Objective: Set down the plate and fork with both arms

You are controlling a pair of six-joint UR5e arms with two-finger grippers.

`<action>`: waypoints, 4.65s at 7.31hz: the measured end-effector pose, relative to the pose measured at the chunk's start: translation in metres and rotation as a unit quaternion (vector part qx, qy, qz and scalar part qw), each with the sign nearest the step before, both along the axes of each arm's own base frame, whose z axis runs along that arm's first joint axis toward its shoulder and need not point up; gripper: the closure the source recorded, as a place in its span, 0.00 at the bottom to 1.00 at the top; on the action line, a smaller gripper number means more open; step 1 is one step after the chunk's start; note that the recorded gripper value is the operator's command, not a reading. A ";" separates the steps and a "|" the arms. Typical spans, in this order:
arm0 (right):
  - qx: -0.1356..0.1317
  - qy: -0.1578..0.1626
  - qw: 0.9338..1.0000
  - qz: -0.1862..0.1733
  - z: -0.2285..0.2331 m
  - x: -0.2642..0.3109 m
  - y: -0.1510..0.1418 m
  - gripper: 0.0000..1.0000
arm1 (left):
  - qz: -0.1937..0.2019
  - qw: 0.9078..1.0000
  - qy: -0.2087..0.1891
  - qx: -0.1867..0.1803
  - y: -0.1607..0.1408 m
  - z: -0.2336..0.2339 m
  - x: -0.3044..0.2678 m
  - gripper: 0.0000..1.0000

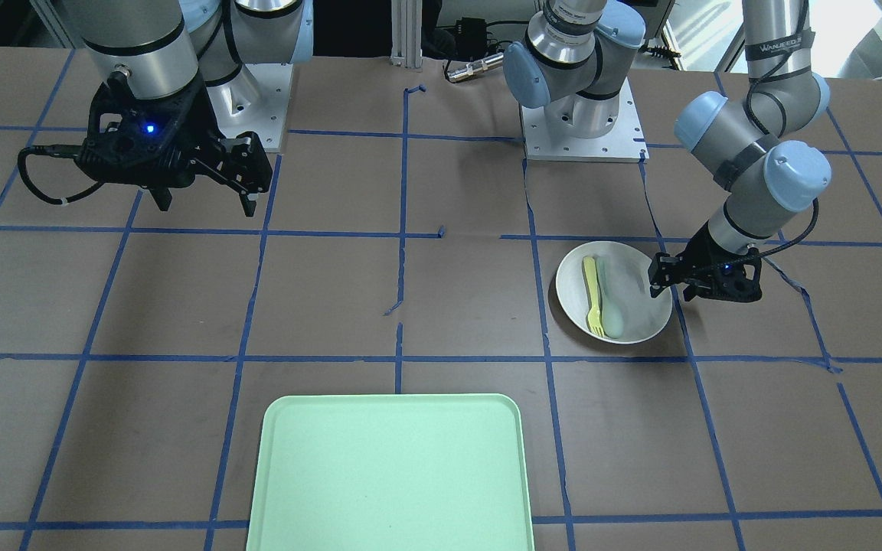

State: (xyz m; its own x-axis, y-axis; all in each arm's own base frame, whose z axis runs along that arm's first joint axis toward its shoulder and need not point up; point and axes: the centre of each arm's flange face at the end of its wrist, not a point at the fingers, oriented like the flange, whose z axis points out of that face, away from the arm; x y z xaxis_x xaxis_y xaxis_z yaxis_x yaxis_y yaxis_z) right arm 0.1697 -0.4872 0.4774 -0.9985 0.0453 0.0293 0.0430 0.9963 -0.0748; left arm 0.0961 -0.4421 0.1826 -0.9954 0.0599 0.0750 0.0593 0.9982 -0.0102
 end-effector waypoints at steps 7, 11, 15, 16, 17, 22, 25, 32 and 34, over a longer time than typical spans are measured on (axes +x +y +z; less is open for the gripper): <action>0.000 0.000 1.000 0.000 -0.001 0.000 0.000 0.00 | 0.027 0.988 0.155 0.001 -0.082 0.066 -0.009 1.00; -0.002 0.000 1.000 0.000 0.001 0.000 -0.001 0.00 | 0.025 0.979 0.200 -0.004 -0.246 0.083 -0.201 1.00; -0.001 -0.001 1.000 0.000 0.000 0.000 -0.001 0.00 | 0.018 0.984 0.179 -0.006 -0.305 0.015 -0.311 1.00; 0.000 -0.001 1.000 0.001 0.000 0.000 -0.001 0.00 | 0.018 0.985 0.173 -0.004 -0.305 0.002 -0.318 0.78; 0.000 -0.001 1.000 0.001 -0.001 0.000 -0.001 0.00 | 0.017 0.986 0.169 -0.005 -0.303 -0.006 -0.321 0.06; -0.001 0.000 1.000 0.001 0.000 -0.001 -0.001 0.00 | 0.016 0.991 0.112 -0.075 -0.238 0.095 -0.301 0.00; -0.001 -0.001 1.000 0.001 0.000 0.000 -0.001 0.00 | 0.028 0.999 -0.025 -0.012 -0.140 0.222 -0.267 0.00; 0.000 -0.005 1.000 0.016 -0.015 0.012 -0.029 0.00 | 0.026 0.999 -0.028 0.018 -0.021 0.294 -0.263 0.00; 0.010 -0.006 0.999 0.042 -0.049 0.062 -0.120 0.00 | 0.026 0.999 -0.029 0.022 -0.023 0.290 -0.263 0.00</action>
State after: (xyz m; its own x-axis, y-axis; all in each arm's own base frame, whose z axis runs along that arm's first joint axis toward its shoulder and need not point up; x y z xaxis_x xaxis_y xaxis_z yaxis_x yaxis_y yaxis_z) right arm 0.2320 -0.6074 0.4288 -0.9991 -0.0394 0.0176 -0.0403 0.9977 -0.0545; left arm -0.1665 -0.4649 0.4727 -0.9998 0.0049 0.0194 0.0056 0.9993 0.0361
